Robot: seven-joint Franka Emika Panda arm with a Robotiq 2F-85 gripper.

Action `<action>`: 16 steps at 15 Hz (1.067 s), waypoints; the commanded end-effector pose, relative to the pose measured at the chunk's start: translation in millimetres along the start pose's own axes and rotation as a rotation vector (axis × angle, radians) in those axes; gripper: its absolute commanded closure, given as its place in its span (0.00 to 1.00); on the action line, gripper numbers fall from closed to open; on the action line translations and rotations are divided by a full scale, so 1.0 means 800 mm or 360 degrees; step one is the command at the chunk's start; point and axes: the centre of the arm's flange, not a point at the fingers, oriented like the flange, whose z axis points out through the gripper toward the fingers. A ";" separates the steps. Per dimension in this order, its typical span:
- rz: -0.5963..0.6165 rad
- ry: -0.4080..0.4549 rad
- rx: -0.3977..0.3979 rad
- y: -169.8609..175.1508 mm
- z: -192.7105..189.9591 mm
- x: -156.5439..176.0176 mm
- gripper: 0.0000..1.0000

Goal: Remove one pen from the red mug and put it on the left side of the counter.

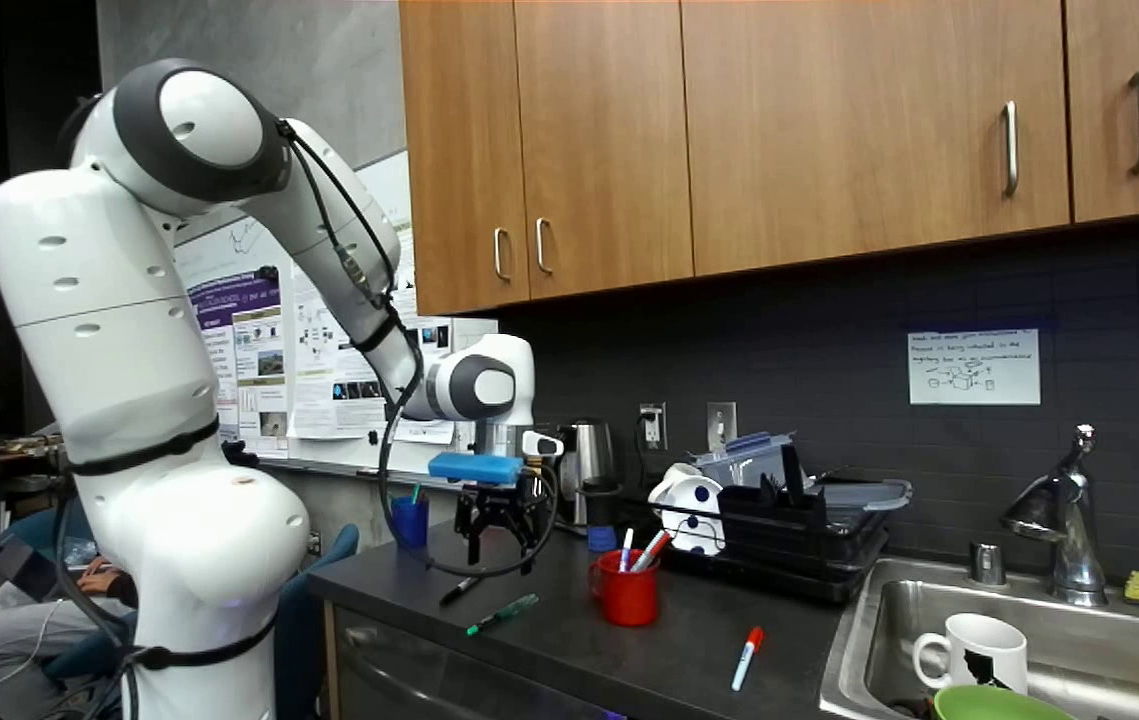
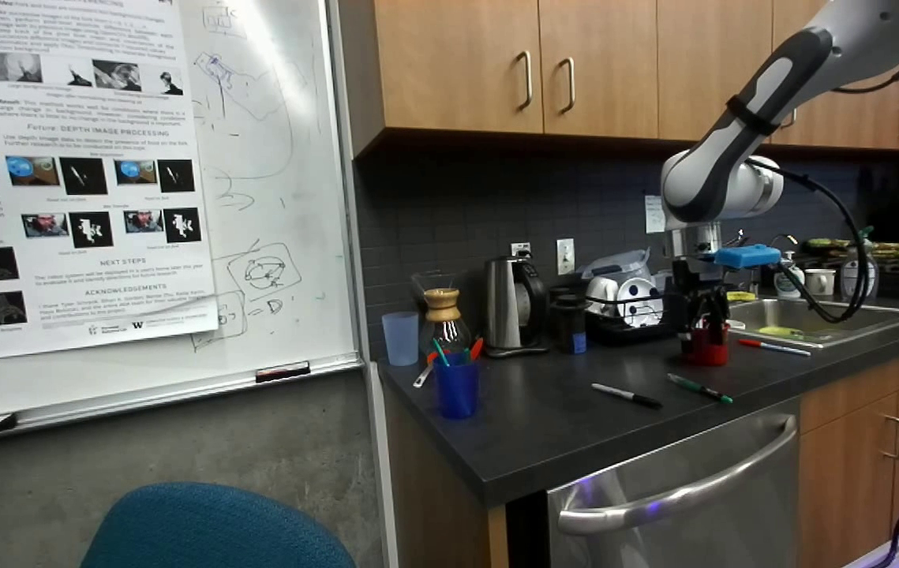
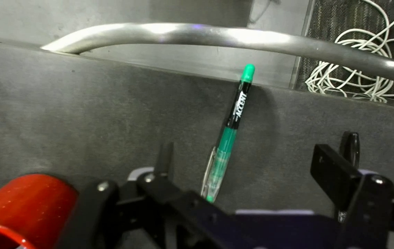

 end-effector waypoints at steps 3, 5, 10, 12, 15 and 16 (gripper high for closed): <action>0.0004 -0.0051 0.0028 0.004 0.011 0.004 0.00; 0.0005 -0.0060 0.0029 0.003 0.017 0.004 0.00; 0.0008 -0.0105 0.0044 0.004 0.035 0.005 0.00; 0.0011 -0.0125 0.0050 0.004 0.042 0.006 0.00; 0.0017 -0.0158 0.0056 0.004 0.053 0.007 0.00; 0.0018 -0.0173 0.0061 0.004 0.057 0.008 0.00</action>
